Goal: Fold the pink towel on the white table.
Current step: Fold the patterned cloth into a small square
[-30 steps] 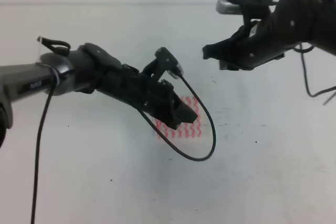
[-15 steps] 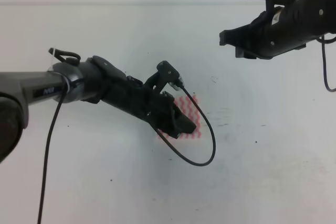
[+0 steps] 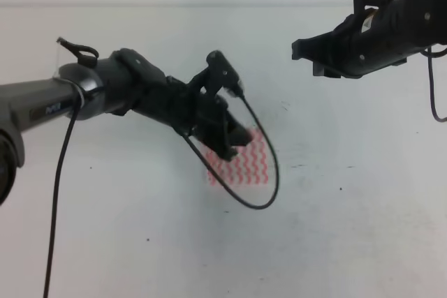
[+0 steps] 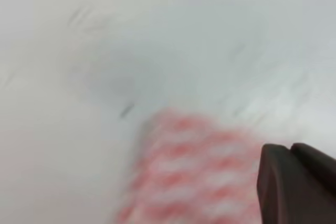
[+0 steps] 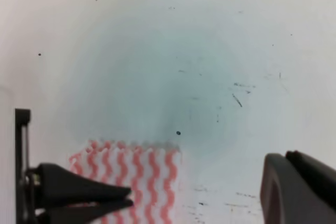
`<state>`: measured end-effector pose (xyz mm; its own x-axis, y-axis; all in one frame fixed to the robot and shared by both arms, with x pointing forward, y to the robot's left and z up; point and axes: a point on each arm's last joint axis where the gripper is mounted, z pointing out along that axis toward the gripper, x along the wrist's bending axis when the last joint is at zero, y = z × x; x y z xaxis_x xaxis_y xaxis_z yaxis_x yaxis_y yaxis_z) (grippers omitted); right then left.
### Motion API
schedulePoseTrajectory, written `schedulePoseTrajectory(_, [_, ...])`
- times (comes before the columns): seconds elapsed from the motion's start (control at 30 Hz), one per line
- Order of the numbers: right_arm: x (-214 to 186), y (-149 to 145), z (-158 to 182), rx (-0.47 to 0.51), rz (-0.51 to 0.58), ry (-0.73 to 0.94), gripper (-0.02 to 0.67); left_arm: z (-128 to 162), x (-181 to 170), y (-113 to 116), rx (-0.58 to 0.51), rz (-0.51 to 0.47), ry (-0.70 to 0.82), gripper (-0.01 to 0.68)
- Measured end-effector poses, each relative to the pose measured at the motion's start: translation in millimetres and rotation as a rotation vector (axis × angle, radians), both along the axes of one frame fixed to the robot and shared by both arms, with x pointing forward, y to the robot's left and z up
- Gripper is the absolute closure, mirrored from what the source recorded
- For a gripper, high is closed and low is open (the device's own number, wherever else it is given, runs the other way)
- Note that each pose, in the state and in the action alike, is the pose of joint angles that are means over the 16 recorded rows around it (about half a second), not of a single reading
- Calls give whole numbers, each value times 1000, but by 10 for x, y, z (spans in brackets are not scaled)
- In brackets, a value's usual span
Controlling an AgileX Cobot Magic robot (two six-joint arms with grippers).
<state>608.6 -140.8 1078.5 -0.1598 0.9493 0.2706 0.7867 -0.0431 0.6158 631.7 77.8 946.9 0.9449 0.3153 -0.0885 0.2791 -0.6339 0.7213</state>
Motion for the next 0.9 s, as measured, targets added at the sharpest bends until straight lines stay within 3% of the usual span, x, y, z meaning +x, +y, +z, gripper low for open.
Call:
schedulePoseTrajectory(0.4, [-9,4,-9,4,2,14,667,-19,184,192,84,177,-55,677])
schedulePoseTrajectory(0.9, [-12,6,-4,9,1,14,667,-148,227,286,167,220,-40,677])
